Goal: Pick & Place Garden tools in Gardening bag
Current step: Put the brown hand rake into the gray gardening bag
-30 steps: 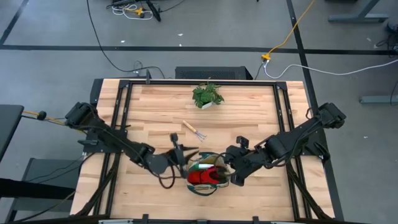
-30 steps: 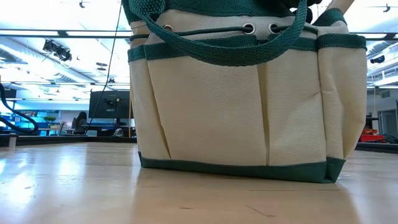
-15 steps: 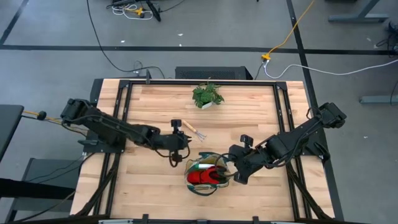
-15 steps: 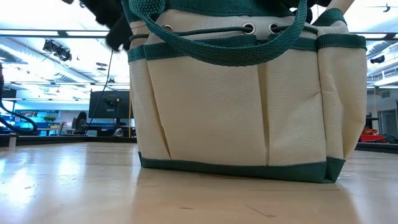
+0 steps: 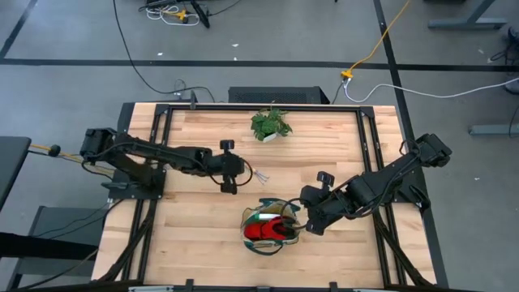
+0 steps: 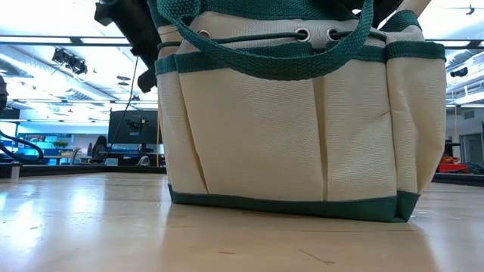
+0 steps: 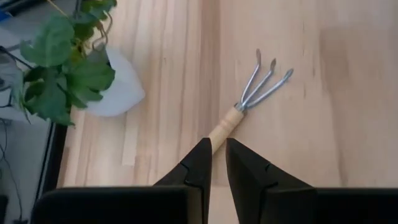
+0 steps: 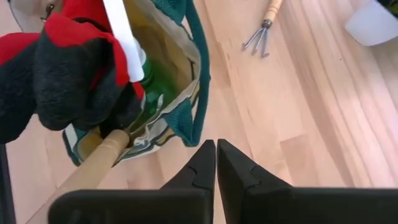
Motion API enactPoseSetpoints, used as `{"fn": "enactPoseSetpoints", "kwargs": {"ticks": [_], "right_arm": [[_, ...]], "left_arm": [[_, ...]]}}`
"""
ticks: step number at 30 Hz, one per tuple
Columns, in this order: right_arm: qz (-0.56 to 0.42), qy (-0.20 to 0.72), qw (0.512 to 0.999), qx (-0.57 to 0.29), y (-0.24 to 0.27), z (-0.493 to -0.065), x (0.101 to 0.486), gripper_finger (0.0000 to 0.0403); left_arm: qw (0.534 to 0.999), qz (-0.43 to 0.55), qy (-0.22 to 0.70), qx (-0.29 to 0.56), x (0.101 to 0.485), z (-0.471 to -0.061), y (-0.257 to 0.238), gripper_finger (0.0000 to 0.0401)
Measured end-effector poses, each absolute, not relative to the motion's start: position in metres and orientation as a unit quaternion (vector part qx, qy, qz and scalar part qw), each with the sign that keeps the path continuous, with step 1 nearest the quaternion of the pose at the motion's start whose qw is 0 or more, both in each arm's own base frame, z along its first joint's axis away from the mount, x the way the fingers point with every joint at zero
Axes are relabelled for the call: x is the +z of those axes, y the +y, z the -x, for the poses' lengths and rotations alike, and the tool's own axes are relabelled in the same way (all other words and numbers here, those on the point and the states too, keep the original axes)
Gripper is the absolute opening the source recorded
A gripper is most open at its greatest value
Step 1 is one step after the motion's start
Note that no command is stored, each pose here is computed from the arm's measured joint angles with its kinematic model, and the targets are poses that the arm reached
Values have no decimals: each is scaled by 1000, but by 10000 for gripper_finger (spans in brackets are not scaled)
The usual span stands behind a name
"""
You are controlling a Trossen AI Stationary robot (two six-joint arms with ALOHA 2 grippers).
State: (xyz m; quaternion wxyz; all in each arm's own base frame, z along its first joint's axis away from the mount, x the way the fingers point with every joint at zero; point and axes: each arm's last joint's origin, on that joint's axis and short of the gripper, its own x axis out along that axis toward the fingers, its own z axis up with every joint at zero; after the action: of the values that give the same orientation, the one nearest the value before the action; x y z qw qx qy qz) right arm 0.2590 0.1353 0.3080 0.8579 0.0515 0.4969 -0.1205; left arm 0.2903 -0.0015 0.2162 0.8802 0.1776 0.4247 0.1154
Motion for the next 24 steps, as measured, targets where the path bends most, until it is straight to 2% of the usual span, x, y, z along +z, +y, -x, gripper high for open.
{"fn": "enactPoseSetpoints", "kwargs": {"ticks": [8,16,24], "right_arm": [[-45,489,861,-134,133,-260,308,17],[-48,489,859,-141,128,-263,308,17],[-42,486,862,-141,125,-265,309,17]], "left_arm": [[864,-153,455,151,213,-285,28,53],[869,-109,463,137,211,-283,54,53],[865,-113,470,132,205,-286,64,53]]}}
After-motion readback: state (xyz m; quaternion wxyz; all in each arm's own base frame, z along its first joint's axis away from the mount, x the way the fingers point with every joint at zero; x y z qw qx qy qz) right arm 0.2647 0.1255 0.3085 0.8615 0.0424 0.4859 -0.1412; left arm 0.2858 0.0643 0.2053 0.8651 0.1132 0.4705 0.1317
